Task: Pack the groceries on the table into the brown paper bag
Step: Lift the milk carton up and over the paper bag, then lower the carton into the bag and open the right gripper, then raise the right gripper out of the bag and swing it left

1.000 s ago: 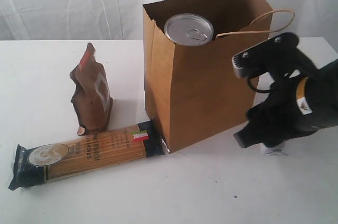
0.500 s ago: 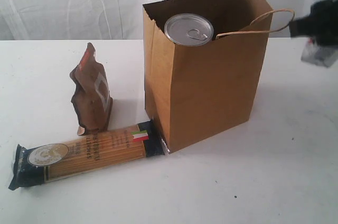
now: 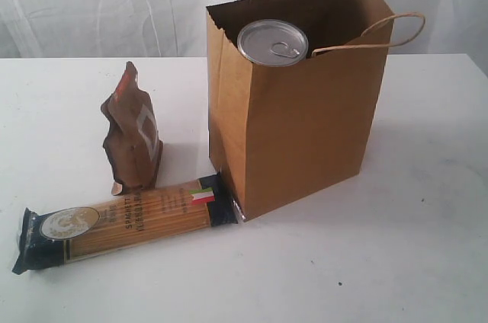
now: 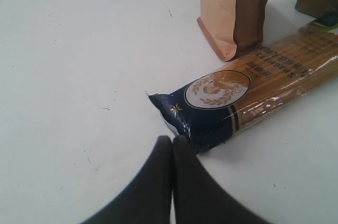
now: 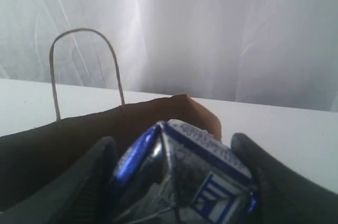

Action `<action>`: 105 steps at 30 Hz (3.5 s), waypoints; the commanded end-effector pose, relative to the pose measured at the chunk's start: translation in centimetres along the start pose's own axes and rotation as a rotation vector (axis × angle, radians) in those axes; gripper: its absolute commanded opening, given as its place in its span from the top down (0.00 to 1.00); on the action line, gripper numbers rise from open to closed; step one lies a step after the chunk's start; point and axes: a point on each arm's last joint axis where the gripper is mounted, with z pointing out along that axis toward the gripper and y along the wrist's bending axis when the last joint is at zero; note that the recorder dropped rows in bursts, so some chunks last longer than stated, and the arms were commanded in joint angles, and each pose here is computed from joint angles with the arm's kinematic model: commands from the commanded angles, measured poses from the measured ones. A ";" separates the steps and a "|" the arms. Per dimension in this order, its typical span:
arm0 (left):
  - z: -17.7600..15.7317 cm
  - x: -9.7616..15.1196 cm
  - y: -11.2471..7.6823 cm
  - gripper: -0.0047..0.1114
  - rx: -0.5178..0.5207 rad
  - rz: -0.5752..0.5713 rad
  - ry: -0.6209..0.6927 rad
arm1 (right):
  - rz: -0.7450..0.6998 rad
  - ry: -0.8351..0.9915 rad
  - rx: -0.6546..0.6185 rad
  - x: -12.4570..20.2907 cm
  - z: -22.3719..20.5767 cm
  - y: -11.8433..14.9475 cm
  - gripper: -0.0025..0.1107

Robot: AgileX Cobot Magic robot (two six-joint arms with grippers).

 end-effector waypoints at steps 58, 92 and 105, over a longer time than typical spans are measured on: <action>0.0 0.1 0.0 0.96 -0.003 -0.005 0.000 | -0.059 0.105 -0.019 -1.4 1.9 0.8 0.42; 0.0 0.1 0.0 0.96 -0.003 -0.005 0.000 | -0.195 0.372 -0.537 2.8 -12.3 2.2 0.52; 0.0 0.1 0.0 0.96 -0.003 -0.005 0.000 | -0.265 0.468 -0.712 4.9 -9.8 4.6 0.52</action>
